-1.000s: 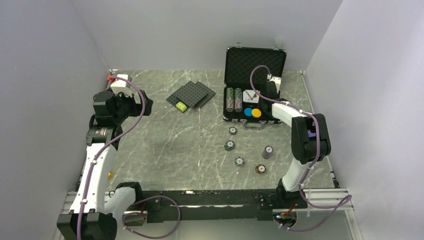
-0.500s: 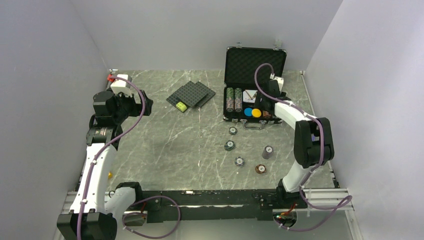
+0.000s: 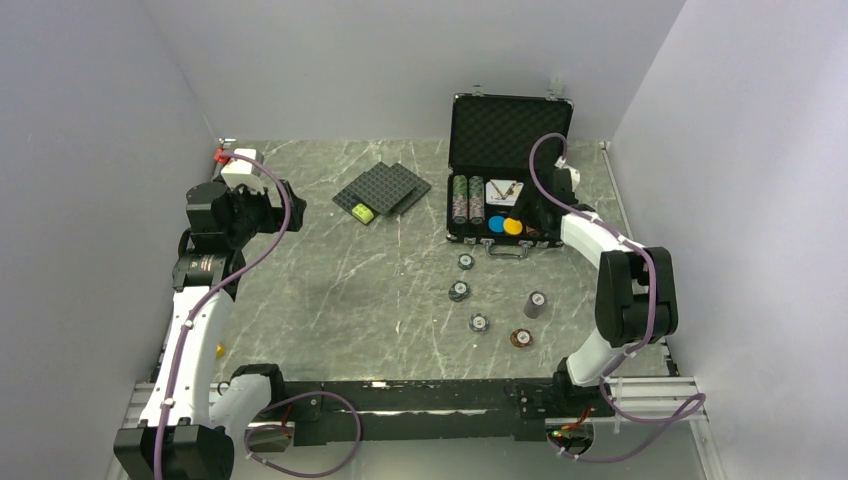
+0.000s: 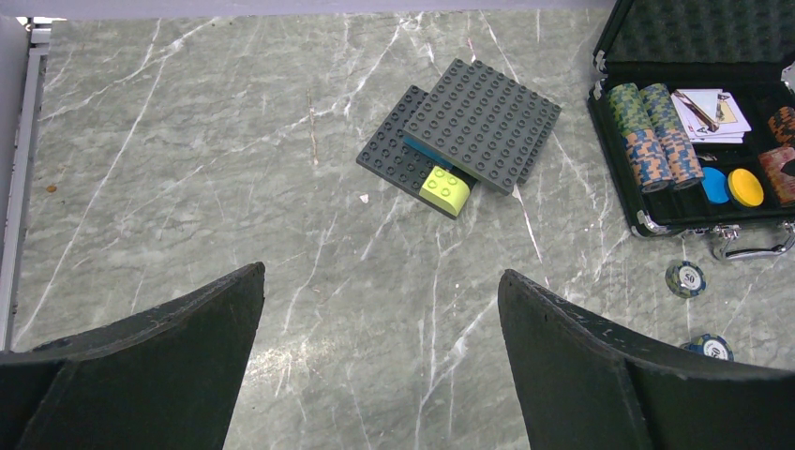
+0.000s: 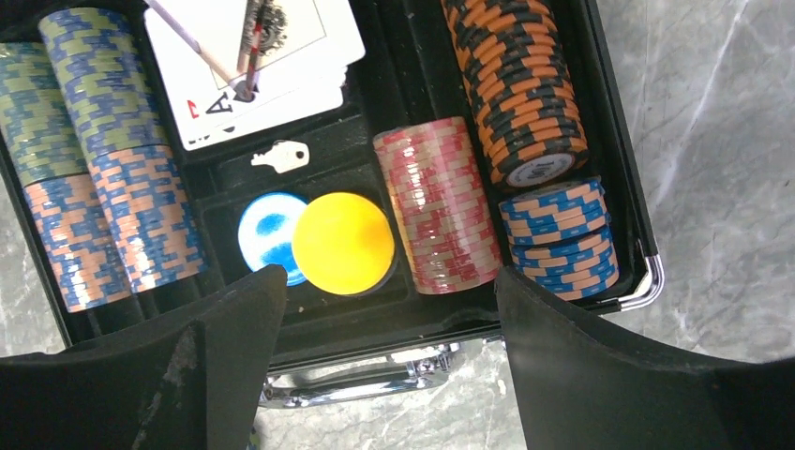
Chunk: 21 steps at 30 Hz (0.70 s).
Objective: Pack up texas hold em set
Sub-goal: Place the poker chip in the chip case.
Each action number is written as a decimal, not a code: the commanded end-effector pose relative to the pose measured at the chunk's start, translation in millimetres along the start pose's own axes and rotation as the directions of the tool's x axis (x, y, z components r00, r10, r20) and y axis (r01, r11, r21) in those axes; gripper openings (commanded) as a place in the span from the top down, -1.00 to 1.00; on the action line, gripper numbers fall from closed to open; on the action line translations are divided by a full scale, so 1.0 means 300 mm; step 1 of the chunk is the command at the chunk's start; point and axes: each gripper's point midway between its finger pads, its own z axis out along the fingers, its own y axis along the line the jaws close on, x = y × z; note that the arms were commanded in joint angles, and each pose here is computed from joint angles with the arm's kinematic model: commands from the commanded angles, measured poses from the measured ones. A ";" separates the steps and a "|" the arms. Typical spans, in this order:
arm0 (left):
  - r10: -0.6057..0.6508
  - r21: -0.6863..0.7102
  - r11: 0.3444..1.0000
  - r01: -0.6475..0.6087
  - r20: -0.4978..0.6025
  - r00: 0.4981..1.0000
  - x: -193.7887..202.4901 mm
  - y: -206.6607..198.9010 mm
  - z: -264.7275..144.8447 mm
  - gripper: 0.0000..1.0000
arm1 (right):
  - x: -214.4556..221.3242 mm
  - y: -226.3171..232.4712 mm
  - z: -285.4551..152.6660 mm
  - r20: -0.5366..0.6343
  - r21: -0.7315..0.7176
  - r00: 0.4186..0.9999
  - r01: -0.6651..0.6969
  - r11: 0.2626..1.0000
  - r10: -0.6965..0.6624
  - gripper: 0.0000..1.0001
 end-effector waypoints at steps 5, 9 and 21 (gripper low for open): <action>0.001 0.020 1.000 -0.002 0.033 0.999 -0.024 -0.020 -0.005 -0.97 | 0.024 0.049 0.028 -0.018 -0.094 0.993 -0.119 0.988 0.118 -0.70; 0.003 0.016 1.000 -0.004 0.037 0.999 -0.027 -0.017 -0.007 -0.97 | 0.022 0.056 0.035 -0.003 -0.112 0.992 -0.124 0.986 0.124 -0.69; 0.003 0.016 1.000 -0.003 0.032 0.999 -0.023 -0.017 -0.004 -0.97 | -0.014 0.104 0.115 0.002 -0.147 0.994 -0.106 0.983 0.107 -0.51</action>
